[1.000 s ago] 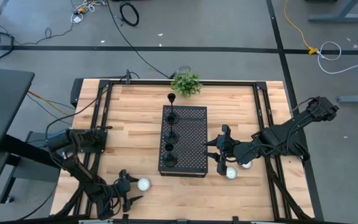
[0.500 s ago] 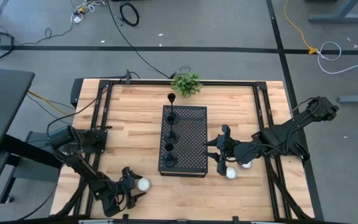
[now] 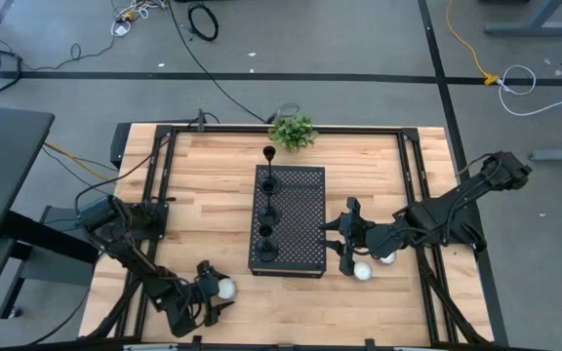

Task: Pick & Place candle stick holders
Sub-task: Put the white scented candle on the shelf

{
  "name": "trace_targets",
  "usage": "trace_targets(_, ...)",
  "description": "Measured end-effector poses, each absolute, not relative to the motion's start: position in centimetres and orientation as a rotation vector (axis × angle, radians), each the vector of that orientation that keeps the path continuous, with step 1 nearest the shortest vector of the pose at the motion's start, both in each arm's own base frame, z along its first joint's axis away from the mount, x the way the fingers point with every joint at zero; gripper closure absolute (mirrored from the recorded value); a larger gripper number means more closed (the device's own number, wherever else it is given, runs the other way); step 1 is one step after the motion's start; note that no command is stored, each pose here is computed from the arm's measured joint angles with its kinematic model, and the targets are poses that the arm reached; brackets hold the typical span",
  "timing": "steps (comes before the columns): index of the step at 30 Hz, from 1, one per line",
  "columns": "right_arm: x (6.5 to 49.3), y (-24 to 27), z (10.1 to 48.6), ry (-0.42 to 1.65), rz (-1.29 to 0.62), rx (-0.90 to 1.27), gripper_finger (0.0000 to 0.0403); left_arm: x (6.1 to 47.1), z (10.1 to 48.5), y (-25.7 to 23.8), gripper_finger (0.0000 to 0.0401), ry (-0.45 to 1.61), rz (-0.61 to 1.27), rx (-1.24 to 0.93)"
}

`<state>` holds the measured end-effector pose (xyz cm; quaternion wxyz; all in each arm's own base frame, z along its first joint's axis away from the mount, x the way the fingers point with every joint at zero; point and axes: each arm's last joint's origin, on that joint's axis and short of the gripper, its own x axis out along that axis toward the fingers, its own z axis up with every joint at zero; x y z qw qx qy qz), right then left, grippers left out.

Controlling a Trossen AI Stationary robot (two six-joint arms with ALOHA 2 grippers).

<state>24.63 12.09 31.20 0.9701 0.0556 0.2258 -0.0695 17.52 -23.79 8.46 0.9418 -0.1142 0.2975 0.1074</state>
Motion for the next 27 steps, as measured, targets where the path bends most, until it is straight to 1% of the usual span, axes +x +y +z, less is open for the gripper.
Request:
trace_targets(3, 24.6, 12.1, 31.2, 0.453, -0.140, 0.114, 0.0239, 17.7, 8.5, -23.7, 0.0057, 0.608, 0.226, -0.235)
trace_targets(7, 24.6, 12.2, 31.2, 0.461, -0.121, 0.132, 0.0239, 17.7, 8.4, -23.6, 0.0105, 0.612, 0.226, -0.234)
trace_targets(14, 24.7, 12.5, 31.1, 0.491, -0.046, 0.203, 0.0239, 17.9, 8.6, -23.9, 0.0107, 0.612, 0.215, -0.249)
trace_targets(17, 24.8, 12.6, 31.0, 0.502, -0.022, 0.210, 0.0239, 18.3, 9.3, -24.7, 0.0107, 0.637, 0.164, -0.255)
trace_targets(21, 25.0, 12.8, 30.7, 0.513, 0.005, 0.224, 0.0239, 18.9, 10.9, -25.7, 0.0107, 0.667, 0.095, -0.248)
trace_targets(27, 25.9, 13.6, 30.5, 0.495, 0.101, 0.257, 0.0239, 20.8, 14.4, -27.3, 0.0107, 0.594, 0.029, -0.200)
